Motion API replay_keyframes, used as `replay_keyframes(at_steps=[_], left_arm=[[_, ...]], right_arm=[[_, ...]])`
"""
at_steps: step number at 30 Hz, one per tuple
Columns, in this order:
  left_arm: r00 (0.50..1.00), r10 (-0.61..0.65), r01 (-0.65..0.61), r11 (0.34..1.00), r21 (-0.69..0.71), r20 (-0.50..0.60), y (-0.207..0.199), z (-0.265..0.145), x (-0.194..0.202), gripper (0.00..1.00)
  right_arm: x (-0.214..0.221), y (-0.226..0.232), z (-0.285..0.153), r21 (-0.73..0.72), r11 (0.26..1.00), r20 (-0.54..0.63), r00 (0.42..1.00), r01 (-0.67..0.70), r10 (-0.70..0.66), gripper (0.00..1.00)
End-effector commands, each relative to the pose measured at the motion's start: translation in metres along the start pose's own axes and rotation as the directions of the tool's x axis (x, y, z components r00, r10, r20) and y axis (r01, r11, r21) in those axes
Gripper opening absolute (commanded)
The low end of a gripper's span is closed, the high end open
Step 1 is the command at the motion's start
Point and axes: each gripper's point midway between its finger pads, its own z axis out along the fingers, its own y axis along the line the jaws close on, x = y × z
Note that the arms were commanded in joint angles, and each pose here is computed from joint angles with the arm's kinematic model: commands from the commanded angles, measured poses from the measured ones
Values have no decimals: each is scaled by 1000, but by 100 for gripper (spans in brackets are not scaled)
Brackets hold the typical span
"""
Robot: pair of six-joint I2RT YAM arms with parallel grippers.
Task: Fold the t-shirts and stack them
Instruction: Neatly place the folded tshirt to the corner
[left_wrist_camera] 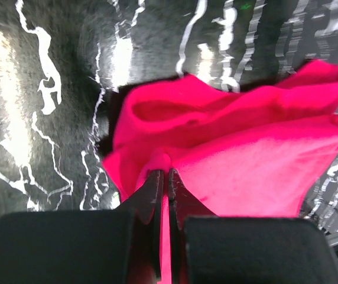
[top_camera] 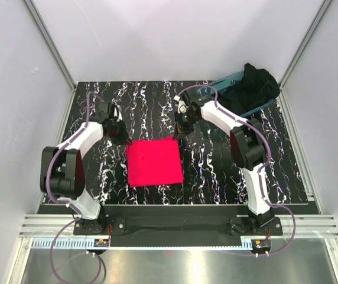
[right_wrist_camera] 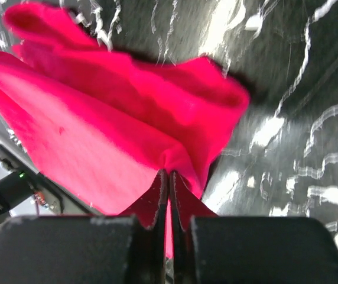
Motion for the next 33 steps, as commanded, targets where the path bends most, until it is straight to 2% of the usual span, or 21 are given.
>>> replay_keyframes(at_steps=[1,7,11,16,17,18,19,20,21,23,25,26,28,30,33], left_arm=[[989,25,-35,997,68,142,-25,-42,-25,0],[983,17,-29,997,68,183,-29,-47,-38,0],[990,20,-24,999,29,143,-17,-9,-50,0],[981,43,-33,998,-55,192,1,27,-86,1],[983,30,-18,997,-70,182,8,34,-88,1],[986,21,-7,996,-86,163,14,46,-89,7],[987,23,-8,995,-96,158,17,49,-91,12],[983,28,-7,994,-113,179,17,46,-100,15],[981,33,-10,993,-121,192,16,40,-104,21],[975,37,-4,989,-149,220,15,24,-112,32],[968,44,0,985,-174,247,12,-3,-116,43],[964,53,-6,984,-180,260,10,-13,-118,43],[957,60,-9,984,-176,284,1,-41,-117,48],[959,47,-9,991,-135,281,-7,-51,-108,49],[961,16,-25,999,26,275,-36,-66,-92,46]], right_arm=[[-7,29,-53,8,1000,88,996,16,-17,3],[-15,23,-57,19,1000,122,992,-17,15,2],[-33,5,-30,0,1000,127,991,-29,28,2],[-70,-20,2,-24,1000,211,977,-5,10,4],[-81,-28,6,-27,1000,223,975,-12,18,5],[-87,-31,7,-31,999,235,972,-21,27,7],[-91,-35,6,-26,999,238,971,-25,31,17],[-103,-34,2,-16,1000,258,966,-13,17,27],[-100,-42,-1,34,999,234,972,-15,7,32],[-114,-36,-16,52,999,253,967,16,-28,38],[-110,-40,-30,105,994,229,973,-5,-20,43],[-118,-35,-46,127,992,260,965,4,-37,51],[-112,-32,-60,150,989,251,968,-11,-27,53],[-106,-17,-75,122,992,260,965,-10,-22,53],[-84,14,-74,18,1000,216,976,9,-13,50]])
